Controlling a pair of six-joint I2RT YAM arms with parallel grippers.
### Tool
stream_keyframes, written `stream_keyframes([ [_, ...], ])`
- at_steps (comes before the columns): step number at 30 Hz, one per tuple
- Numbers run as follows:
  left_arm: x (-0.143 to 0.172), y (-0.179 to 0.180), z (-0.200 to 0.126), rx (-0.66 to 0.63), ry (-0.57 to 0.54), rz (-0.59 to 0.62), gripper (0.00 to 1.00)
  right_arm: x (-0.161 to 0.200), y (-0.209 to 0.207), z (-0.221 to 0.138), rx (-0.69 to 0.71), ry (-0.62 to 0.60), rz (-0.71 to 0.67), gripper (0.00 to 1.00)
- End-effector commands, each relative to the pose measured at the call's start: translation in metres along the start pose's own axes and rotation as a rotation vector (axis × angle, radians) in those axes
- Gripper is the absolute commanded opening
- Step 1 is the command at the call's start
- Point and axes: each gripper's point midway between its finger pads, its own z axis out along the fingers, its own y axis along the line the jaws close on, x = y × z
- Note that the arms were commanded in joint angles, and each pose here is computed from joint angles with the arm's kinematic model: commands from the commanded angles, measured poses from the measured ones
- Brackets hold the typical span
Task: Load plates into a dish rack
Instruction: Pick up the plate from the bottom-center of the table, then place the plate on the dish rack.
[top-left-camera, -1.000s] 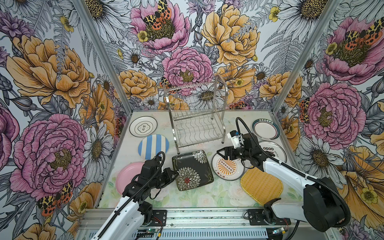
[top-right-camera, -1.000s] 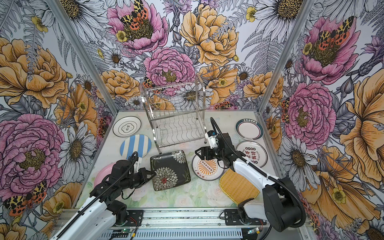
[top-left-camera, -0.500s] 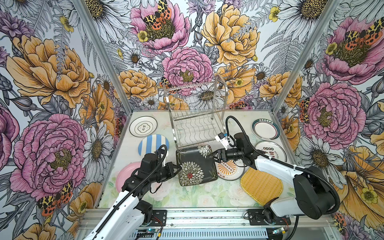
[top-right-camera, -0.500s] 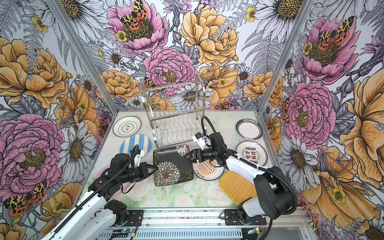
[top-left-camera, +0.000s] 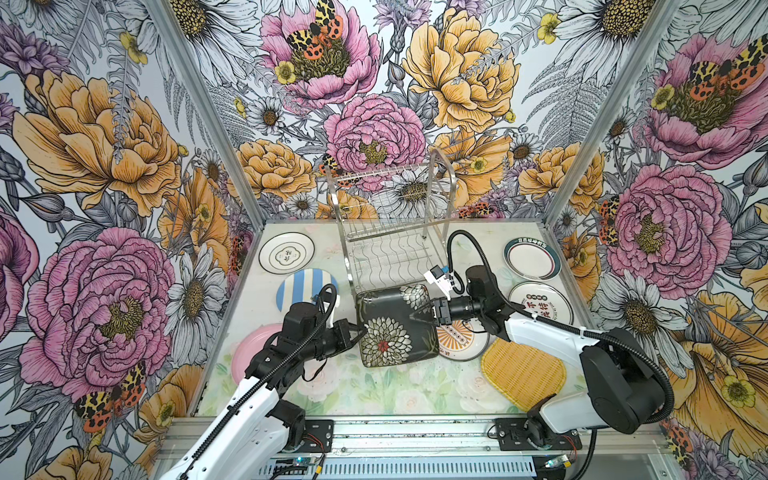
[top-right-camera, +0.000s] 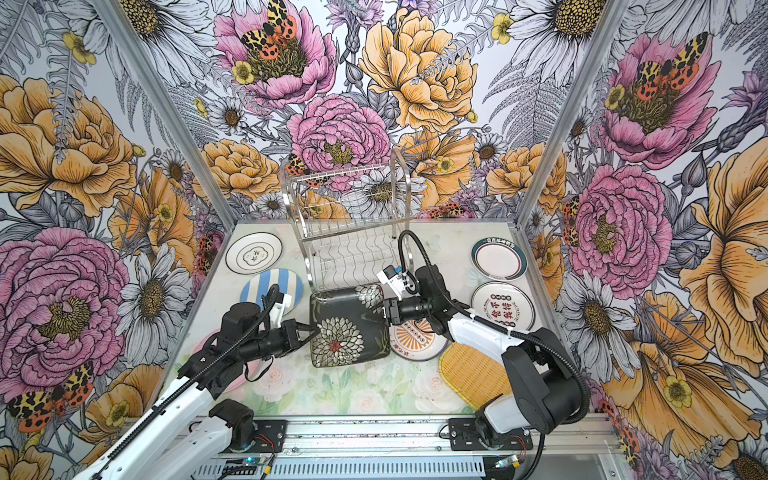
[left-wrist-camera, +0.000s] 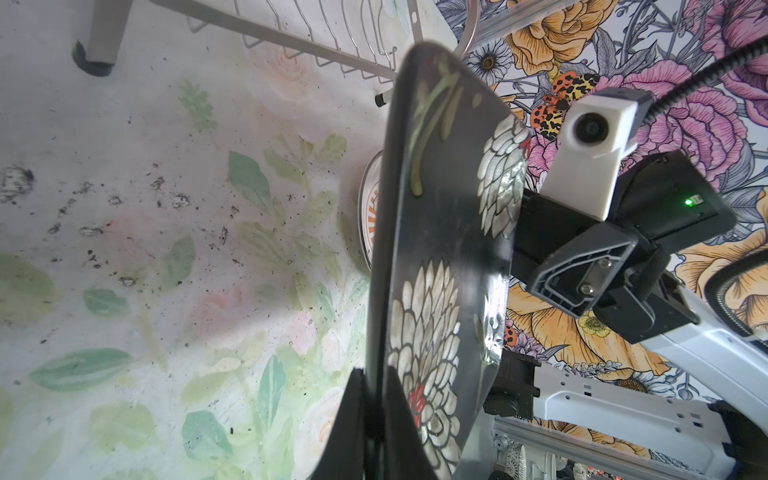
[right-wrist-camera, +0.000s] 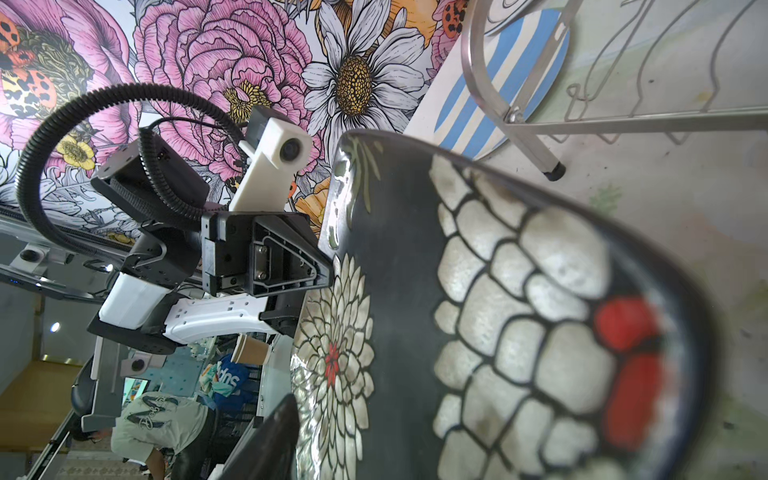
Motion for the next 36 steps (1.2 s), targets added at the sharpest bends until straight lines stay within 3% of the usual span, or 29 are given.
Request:
stream_keyframes([
  [1, -0.023, -0.057, -0.014, 0.189, -0.075, 0.117, 0.0, 0.003, 0.005, 0.003, -0.037, 0.008, -0.026, 0.5],
  [13, -0.021, -0.056, -0.009, 0.185, -0.054, 0.116, 0.0, -0.003, 0.01, 0.004, -0.067, -0.004, -0.033, 0.0],
  [17, -0.023, -0.054, -0.007, 0.166, -0.048, 0.117, 0.0, -0.008, 0.006, 0.001, -0.04, -0.027, -0.025, 0.0],
  [18, -0.024, -0.053, -0.007, 0.16, -0.045, 0.119, 0.04, -0.01, 0.005, -0.001, -0.03, -0.036, -0.02, 0.0],
  [21, -0.028, -0.052, -0.008, 0.139, -0.046, 0.124, 0.45, -0.02, -0.002, -0.011, 0.029, -0.089, -0.01, 0.0],
  [23, -0.033, -0.049, -0.009, 0.119, -0.054, 0.126, 0.66, -0.028, -0.006, -0.021, 0.077, -0.133, -0.006, 0.0],
  [25, -0.038, -0.046, -0.01, 0.099, -0.063, 0.125, 0.79, -0.036, -0.011, -0.033, 0.143, -0.18, -0.004, 0.0],
  [29, -0.047, -0.039, -0.008, 0.036, -0.085, 0.133, 0.89, -0.051, -0.012, -0.061, 0.326, -0.261, -0.041, 0.0],
  [36, -0.064, -0.024, -0.001, -0.079, -0.139, 0.157, 0.94, -0.077, 0.01, -0.121, 0.593, -0.45, -0.127, 0.0],
])
